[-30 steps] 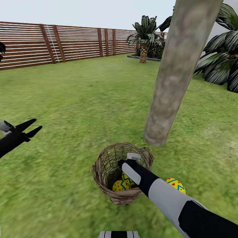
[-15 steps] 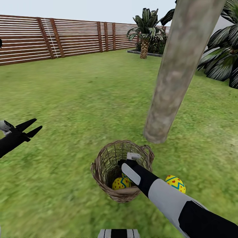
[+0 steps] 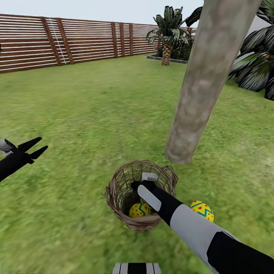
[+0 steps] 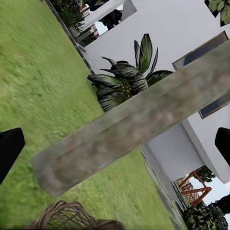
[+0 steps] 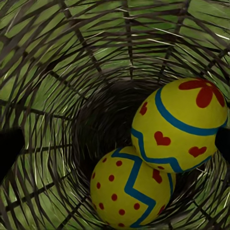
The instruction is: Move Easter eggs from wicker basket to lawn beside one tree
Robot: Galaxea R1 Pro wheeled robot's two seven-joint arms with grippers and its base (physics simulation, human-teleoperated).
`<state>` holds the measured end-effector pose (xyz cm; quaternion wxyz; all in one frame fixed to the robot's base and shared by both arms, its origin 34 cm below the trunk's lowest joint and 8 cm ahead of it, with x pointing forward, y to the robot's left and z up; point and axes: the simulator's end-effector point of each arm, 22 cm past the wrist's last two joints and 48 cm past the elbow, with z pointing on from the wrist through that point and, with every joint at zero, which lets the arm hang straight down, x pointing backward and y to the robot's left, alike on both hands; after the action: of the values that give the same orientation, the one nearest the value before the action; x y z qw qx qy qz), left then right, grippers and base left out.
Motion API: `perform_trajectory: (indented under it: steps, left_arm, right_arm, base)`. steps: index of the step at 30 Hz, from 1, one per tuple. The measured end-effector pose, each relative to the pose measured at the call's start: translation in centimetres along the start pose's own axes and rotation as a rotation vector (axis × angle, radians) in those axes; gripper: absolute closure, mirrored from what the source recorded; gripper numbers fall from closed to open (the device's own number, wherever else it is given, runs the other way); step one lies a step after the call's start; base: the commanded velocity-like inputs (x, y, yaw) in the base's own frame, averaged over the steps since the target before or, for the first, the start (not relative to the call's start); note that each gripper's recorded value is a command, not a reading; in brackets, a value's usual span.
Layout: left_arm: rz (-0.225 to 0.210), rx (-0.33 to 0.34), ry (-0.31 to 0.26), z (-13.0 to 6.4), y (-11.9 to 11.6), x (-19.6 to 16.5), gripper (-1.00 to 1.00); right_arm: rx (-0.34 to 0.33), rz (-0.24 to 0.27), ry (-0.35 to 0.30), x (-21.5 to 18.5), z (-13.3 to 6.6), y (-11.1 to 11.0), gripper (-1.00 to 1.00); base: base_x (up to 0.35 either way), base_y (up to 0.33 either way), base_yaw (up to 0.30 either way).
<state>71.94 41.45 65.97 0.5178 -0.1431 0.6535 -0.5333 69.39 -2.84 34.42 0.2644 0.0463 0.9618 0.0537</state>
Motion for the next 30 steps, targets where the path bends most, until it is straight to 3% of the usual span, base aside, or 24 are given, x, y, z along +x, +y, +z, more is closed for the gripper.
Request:
perform_trajectory:
  steps: [17, 30]
  left_arm:
    - [-0.027, -0.053, 0.023, -0.2, 3.7, 1.2, -1.00]
    - [-0.028, -0.054, 0.023, -0.2, 3.8, 1.3, -1.00]
  right_arm:
    - [-0.006, 0.036, 0.068, 2.6, 2.2, 0.0, -1.00]
    - [0.025, -0.027, 0.118, 2.1, 2.2, -0.9, -1.00]
  base:
    - [0.000, 0.000, 0.000]
    - [0.000, 0.000, 0.000]
